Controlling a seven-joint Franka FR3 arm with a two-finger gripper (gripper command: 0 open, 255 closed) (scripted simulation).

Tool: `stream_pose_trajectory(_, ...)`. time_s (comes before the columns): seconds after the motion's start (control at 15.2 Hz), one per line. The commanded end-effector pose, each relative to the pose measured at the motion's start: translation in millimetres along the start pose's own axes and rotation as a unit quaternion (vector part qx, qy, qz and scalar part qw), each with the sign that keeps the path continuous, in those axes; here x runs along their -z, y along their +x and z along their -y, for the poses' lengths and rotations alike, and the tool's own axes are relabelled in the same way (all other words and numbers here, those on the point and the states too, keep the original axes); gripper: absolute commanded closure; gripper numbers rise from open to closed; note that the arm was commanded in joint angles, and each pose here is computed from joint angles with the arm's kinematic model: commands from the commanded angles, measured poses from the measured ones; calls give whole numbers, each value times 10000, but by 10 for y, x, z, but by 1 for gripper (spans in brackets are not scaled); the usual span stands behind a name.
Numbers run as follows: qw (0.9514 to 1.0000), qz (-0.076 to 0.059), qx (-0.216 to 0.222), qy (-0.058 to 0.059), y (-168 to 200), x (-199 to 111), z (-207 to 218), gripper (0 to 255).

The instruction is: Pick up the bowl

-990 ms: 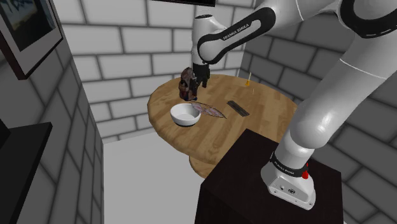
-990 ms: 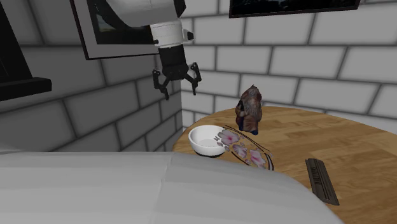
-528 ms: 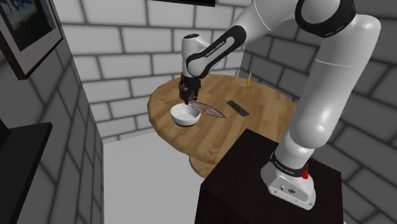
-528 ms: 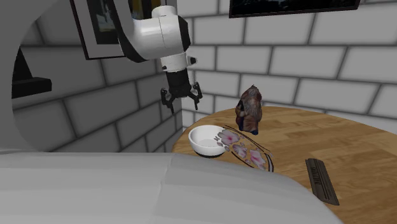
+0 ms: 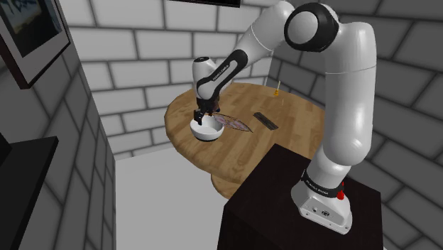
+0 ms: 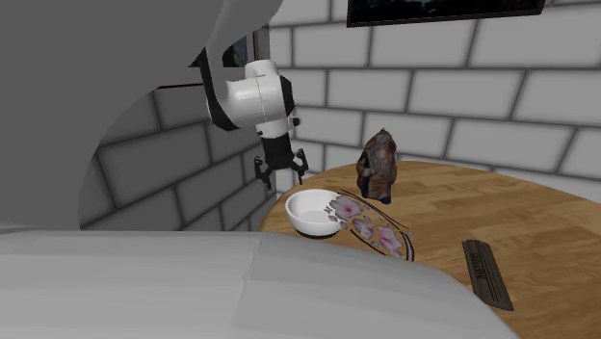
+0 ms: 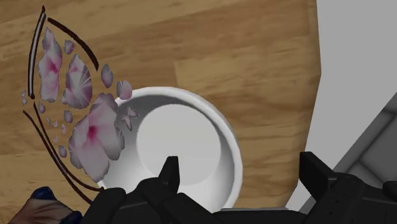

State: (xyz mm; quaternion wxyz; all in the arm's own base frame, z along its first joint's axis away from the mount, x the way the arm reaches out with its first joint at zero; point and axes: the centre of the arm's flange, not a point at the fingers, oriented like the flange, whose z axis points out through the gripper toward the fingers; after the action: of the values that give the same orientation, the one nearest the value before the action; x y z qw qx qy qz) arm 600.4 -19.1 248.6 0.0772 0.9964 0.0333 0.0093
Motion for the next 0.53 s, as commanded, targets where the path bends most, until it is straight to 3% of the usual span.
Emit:
stream_pose_trajectory(0.0, 10000, 22, -7, -3, 168, -239, 36, 0)
stream_pose_trajectory(0.46, 10000, 78, -22, -11, 577, -903, 56, 0)
